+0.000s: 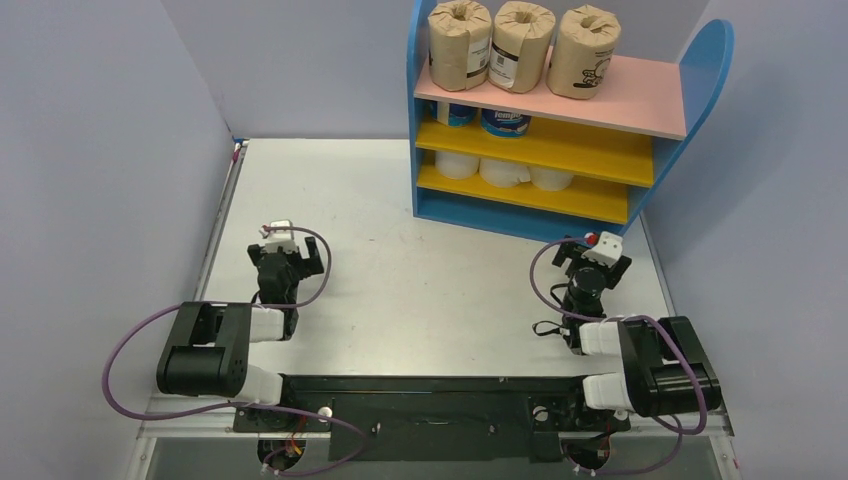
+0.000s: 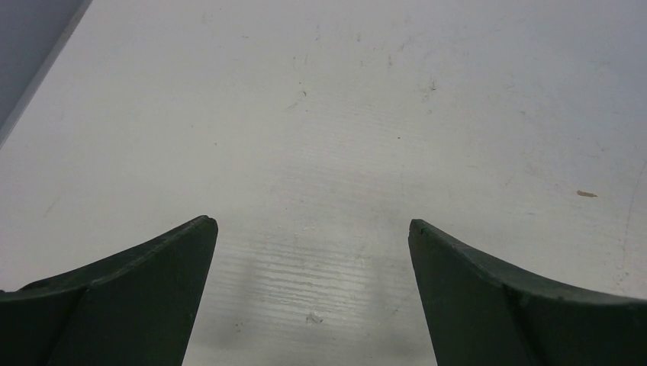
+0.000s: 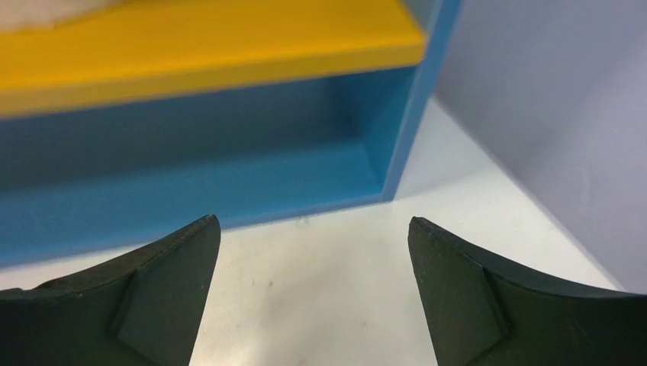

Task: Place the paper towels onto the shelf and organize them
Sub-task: Reset both arms

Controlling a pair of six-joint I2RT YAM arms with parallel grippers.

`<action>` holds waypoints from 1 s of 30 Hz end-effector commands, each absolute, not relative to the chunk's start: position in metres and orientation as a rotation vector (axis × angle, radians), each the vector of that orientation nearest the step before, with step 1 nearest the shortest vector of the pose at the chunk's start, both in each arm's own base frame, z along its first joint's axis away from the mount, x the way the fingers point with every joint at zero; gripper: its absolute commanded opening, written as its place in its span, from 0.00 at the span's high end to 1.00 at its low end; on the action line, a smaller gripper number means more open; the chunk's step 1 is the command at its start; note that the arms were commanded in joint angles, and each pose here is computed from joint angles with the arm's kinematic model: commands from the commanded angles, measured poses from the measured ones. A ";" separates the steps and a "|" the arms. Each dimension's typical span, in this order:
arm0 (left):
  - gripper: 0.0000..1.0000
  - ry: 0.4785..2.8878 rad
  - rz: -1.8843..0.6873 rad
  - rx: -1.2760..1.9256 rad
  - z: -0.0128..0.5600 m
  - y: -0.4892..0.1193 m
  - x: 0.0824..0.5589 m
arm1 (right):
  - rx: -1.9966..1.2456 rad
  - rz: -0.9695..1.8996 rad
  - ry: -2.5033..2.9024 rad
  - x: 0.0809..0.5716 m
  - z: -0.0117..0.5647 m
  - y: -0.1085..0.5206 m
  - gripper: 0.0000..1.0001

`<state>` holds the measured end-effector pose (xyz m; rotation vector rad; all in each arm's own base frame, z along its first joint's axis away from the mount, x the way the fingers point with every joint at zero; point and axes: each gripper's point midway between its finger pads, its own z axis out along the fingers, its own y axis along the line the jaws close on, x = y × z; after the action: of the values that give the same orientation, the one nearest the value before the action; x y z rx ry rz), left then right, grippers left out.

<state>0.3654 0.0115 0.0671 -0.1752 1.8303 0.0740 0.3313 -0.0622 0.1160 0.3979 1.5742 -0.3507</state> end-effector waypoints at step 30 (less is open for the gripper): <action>0.04 1.693 0.021 -0.134 0.096 0.003 0.379 | 0.310 -0.227 1.630 0.367 0.118 -0.050 0.10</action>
<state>0.3698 0.0080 0.0797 -0.1589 1.7544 0.0468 0.3592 -0.0528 0.1028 0.3091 1.6795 -0.2581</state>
